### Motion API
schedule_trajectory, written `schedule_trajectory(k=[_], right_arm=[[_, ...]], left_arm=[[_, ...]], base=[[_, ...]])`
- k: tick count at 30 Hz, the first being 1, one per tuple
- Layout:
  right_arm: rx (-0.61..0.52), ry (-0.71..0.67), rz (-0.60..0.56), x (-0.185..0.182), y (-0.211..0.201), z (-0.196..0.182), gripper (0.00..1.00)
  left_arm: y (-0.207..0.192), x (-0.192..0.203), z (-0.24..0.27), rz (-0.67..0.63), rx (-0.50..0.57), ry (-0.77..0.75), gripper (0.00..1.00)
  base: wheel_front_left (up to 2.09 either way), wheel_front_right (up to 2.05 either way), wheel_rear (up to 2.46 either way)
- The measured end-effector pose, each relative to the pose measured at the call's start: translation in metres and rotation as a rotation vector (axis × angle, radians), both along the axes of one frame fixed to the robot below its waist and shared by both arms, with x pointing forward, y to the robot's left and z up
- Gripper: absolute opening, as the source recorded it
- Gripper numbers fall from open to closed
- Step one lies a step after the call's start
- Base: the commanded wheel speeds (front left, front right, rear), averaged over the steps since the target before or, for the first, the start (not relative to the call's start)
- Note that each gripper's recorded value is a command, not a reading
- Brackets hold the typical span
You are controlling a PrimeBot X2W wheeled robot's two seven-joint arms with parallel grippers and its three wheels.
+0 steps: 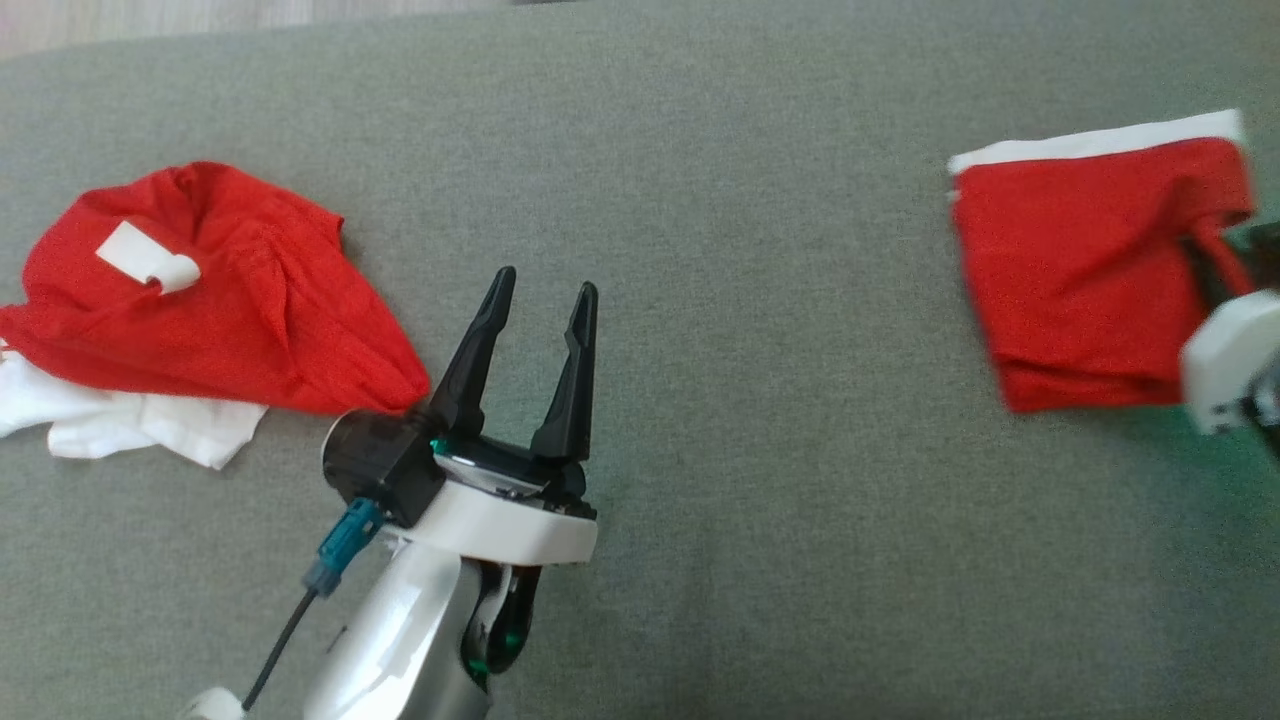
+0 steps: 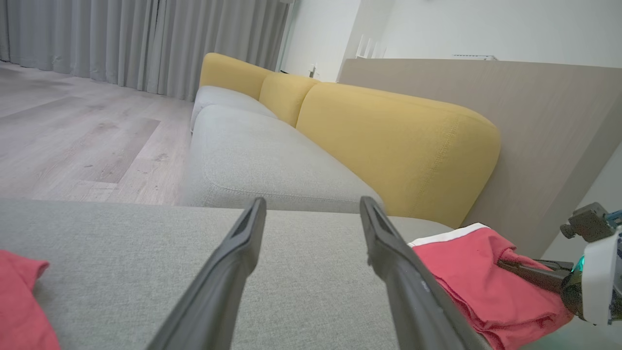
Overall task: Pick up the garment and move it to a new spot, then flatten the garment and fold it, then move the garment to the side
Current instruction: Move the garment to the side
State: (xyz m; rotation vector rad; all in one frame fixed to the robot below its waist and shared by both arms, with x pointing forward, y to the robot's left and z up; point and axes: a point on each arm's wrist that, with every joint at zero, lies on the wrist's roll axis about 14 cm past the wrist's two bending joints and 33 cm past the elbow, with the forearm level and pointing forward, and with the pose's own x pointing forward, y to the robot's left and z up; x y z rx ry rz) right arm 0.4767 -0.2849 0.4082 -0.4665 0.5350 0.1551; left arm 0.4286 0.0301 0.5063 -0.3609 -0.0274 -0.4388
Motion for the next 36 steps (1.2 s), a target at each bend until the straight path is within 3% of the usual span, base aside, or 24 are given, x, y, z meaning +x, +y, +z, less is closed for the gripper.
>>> schedule_trajectory(k=[10, 19, 20, 21, 29, 36], right_arm=[[-0.122, 0.073, -0.084, 0.004, -0.071, 0.002, 0.0], [-0.141, 0.069, -0.156, 0.018, -0.097, 0.004, 0.0], [-0.137, 0.066, -0.161, 0.017, -0.098, 0.003, 0.36], [-0.135, 0.06, -0.165, 0.016, -0.099, 0.004, 1.0], [-0.073, -0.022, -0.173, 0.019, -0.085, 0.022, 1.0], [0.052, -0.186, -0.135, 0.024, -0.049, 0.059, 1.0]], left_arm=[[0.001, 0.015, -0.008, 0.0, 0.009, 0.006, 1.0], [0.01, 0.02, -0.019, 0.016, 0.023, 0.026, 1.0], [0.01, 0.02, -0.018, 0.017, 0.023, 0.025, 1.0], [0.01, 0.02, -0.018, 0.017, 0.024, 0.024, 1.0], [0.012, 0.017, -0.002, 0.026, 0.024, -0.014, 1.0], [0.023, 0.01, 0.022, 0.069, 0.016, -0.068, 1.0]], base=[[0.0, 0.0, 0.0], [0.0, 0.0, 0.0], [0.0, 0.0, 0.0], [0.0, 0.0, 0.0], [0.0, 0.0, 0.0], [0.0, 0.0, 0.0]])
